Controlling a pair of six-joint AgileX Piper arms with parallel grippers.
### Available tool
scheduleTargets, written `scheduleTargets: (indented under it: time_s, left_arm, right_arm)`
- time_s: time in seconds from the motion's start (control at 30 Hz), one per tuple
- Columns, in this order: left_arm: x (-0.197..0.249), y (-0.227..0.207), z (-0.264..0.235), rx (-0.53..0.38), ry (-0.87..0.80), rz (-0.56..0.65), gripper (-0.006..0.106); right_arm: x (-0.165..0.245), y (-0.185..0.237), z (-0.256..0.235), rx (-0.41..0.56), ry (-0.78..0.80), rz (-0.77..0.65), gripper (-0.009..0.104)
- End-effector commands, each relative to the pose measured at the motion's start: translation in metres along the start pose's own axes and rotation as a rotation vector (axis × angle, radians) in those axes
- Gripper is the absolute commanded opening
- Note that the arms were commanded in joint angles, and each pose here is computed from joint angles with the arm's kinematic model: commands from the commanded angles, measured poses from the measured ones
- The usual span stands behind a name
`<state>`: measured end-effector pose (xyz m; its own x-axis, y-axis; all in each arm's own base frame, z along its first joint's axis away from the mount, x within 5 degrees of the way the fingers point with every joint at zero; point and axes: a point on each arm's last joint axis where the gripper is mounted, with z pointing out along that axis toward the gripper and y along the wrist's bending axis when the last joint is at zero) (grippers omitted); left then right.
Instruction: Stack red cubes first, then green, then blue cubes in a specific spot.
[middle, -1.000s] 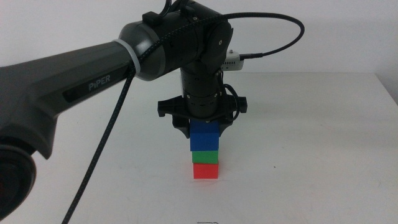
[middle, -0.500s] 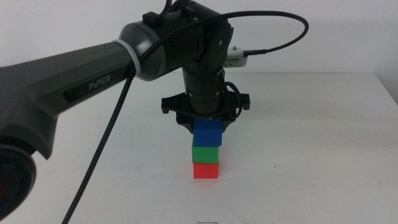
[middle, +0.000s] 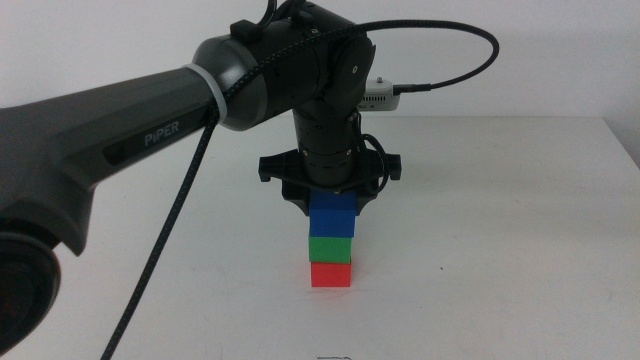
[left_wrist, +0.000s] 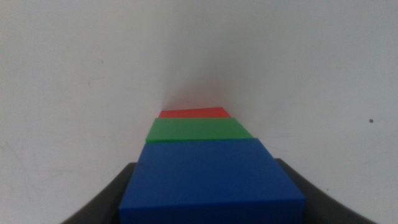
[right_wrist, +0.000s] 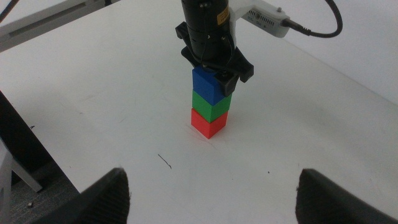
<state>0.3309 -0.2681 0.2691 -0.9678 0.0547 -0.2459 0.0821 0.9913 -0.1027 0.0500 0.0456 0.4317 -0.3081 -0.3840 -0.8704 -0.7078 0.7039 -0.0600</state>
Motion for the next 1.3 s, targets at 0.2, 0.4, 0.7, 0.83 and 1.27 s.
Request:
scheduleTargets:
  time_s: [0.2, 0.4, 0.7, 0.83, 1.27]
  left_arm:
    - [-0.004, 0.002, -0.03, 0.024, -0.084, 0.014, 0.02]
    - [-0.004, 0.002, -0.03, 0.023, -0.085, 0.051, 0.043]
    - [-0.004, 0.001, -0.03, 0.029, -0.091, 0.064, 0.07]
    - [-0.005, 0.0, -0.031, 0.038, -0.101, 0.07, 0.078]
    - [0.0, 0.008, -0.061, 0.044, -0.133, 0.124, 0.091]
  right_arm:
    - [-0.011, -0.002, -0.004, 0.016, -0.086, -0.012, 0.08]
    - [-0.011, -0.002, -0.004, 0.016, -0.086, -0.012, 0.08]
    - [-0.011, -0.002, -0.004, 0.016, -0.086, -0.012, 0.08]
    - [-0.011, -0.002, -0.004, 0.016, -0.086, -0.012, 0.08]
    - [-0.011, -0.002, -0.004, 0.016, -0.086, -0.012, 0.08]
